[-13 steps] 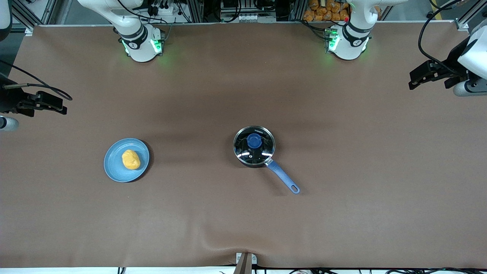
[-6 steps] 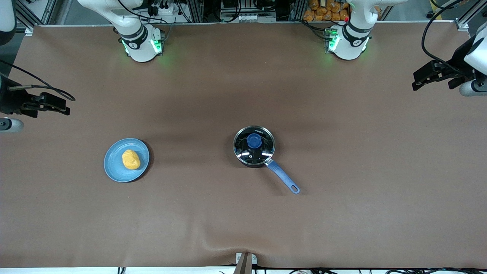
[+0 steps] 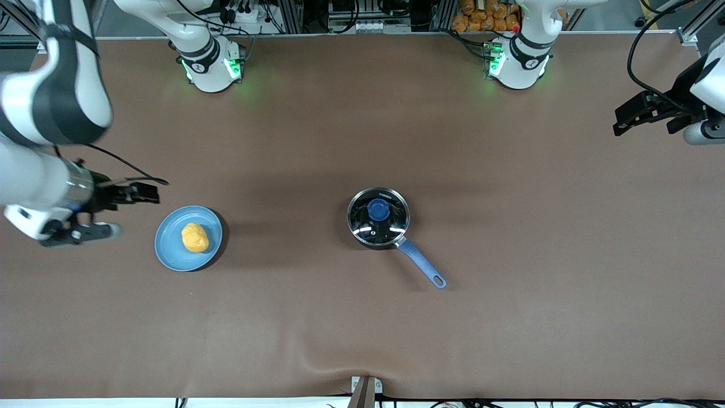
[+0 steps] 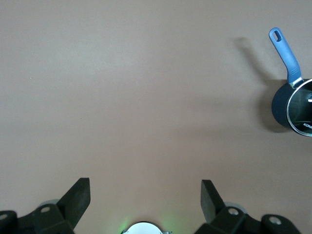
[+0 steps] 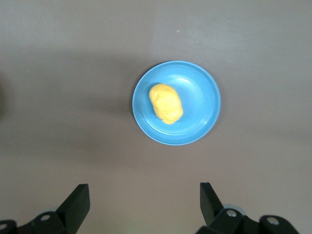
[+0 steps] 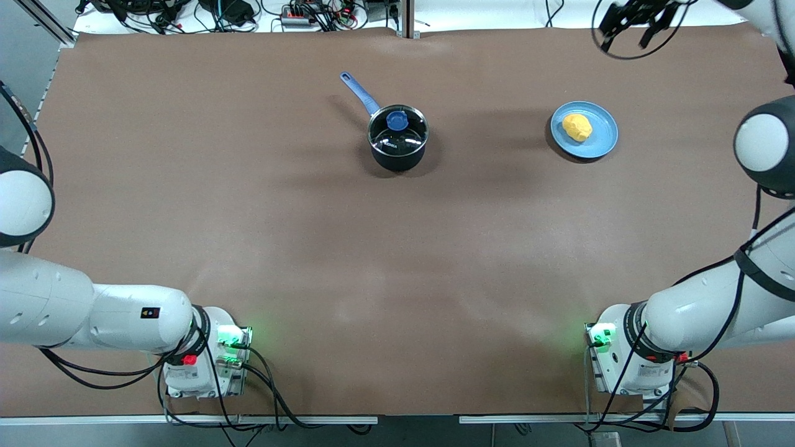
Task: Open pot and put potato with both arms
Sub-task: 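Reach the right gripper down to the yellow potato on the plate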
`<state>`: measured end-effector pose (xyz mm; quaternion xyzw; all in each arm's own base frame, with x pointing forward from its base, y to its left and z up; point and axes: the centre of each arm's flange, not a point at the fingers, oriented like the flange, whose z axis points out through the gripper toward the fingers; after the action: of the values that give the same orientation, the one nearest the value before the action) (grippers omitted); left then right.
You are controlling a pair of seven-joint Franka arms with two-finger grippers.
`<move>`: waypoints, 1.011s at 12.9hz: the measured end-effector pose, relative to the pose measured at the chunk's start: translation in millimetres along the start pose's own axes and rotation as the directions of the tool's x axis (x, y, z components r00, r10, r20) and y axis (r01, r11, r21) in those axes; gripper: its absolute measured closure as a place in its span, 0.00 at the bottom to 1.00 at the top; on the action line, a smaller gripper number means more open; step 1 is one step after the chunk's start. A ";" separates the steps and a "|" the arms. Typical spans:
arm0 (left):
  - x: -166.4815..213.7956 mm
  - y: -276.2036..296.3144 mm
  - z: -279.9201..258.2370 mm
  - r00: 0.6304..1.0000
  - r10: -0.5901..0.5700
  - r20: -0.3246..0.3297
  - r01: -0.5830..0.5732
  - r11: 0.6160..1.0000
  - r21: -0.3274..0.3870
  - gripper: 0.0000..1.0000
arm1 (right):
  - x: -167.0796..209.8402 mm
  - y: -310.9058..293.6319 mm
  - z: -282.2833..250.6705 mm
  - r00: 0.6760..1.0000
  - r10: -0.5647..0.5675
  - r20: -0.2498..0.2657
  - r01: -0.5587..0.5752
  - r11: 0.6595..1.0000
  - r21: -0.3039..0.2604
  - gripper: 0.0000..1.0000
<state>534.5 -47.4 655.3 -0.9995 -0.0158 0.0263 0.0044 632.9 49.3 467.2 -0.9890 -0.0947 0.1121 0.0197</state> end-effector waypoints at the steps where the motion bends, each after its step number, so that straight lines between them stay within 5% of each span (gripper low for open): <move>1: 0.1 0.0 -0.1 1.000 0.000 0.000 0.000 1.000 0.000 0.00 | 8.4 -3.1 17.4 0.998 -0.053 0.023 0.053 0.999 0.010 0.00; 6: 1.0 6.7 2.3 1.000 0.012 0.004 -0.012 1.000 0.001 0.00 | 34.4 -3.2 109.9 0.946 -0.325 0.008 0.323 0.943 0.078 0.00; 13: 16.1 34.6 24.5 0.998 0.061 0.022 -0.061 0.998 0.001 0.00 | 55.6 20.8 191.7 0.867 -0.496 -0.052 0.498 0.866 0.038 0.00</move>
<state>550.3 -81.2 629.7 -0.9992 0.0148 0.0374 0.0041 646.7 43.0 267.1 -0.9325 -0.3430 0.0857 0.0744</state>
